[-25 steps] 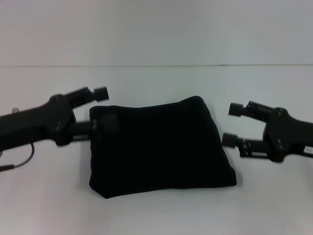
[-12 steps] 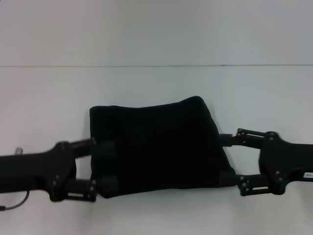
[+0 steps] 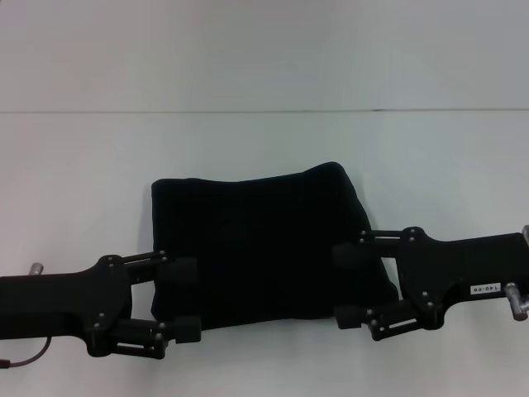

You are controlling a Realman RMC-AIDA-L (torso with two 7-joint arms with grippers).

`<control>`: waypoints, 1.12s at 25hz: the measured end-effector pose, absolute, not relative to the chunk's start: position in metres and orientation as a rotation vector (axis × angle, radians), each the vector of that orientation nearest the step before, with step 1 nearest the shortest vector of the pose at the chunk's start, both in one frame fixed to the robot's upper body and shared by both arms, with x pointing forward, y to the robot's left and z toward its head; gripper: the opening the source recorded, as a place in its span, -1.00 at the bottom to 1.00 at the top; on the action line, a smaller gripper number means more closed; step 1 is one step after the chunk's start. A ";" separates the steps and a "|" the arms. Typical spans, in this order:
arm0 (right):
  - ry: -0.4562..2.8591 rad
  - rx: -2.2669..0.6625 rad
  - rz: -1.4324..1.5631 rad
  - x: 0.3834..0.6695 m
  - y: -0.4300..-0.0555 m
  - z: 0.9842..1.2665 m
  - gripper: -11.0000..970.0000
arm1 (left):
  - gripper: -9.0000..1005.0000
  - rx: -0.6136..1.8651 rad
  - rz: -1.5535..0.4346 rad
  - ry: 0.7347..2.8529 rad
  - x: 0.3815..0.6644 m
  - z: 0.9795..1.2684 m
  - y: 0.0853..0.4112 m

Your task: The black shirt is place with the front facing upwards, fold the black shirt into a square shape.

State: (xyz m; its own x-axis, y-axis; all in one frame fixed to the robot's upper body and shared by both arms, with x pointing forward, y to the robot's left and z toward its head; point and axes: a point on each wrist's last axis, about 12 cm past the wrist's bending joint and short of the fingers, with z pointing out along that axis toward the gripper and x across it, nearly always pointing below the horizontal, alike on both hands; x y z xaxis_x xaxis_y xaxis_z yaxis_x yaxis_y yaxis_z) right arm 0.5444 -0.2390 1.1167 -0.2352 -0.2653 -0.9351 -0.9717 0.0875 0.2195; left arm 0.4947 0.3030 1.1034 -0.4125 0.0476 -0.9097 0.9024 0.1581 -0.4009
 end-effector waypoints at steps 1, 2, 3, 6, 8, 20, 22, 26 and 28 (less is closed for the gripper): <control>1.612 -1.248 1.191 0.545 -0.239 1.118 0.92 | 0.89 0.927 -1.355 1.641 0.495 1.103 0.303; 1.609 -1.247 1.191 0.545 -0.239 1.118 0.92 | 0.89 0.925 -1.353 1.641 0.495 1.103 0.303; 1.606 -1.246 1.190 0.545 -0.239 1.119 0.92 | 0.89 0.923 -1.352 1.641 0.495 1.104 0.304; 1.605 -1.244 1.187 0.546 -0.239 1.119 0.92 | 0.89 0.922 -1.349 1.643 0.495 1.104 0.305; 1.605 -1.243 1.188 0.546 -0.238 1.119 0.92 | 0.89 0.922 -1.349 1.644 0.495 1.104 0.305; 1.617 -1.219 1.206 0.546 -0.239 1.120 0.92 | 0.89 0.928 -1.344 1.639 0.497 1.106 0.305; 1.618 -1.218 1.210 0.546 -0.239 1.120 0.92 | 0.89 0.926 -1.343 1.637 0.498 1.106 0.305; 1.620 -1.219 1.217 0.546 -0.239 1.121 0.92 | 0.89 0.925 -1.344 1.636 0.497 1.106 0.305; 1.619 -1.219 1.218 0.545 -0.239 1.121 0.92 | 0.89 0.924 -1.344 1.636 0.497 1.106 0.305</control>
State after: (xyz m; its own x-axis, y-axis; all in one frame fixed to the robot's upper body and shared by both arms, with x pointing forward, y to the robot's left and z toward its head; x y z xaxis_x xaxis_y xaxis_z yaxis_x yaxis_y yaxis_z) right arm 0.5454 -0.2389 1.1207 -0.2581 -0.2434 -0.9349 -0.9658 0.0904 0.2431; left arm 0.4974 0.3046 1.1058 -0.4061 0.0442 -0.9127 0.9040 0.1653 -0.3943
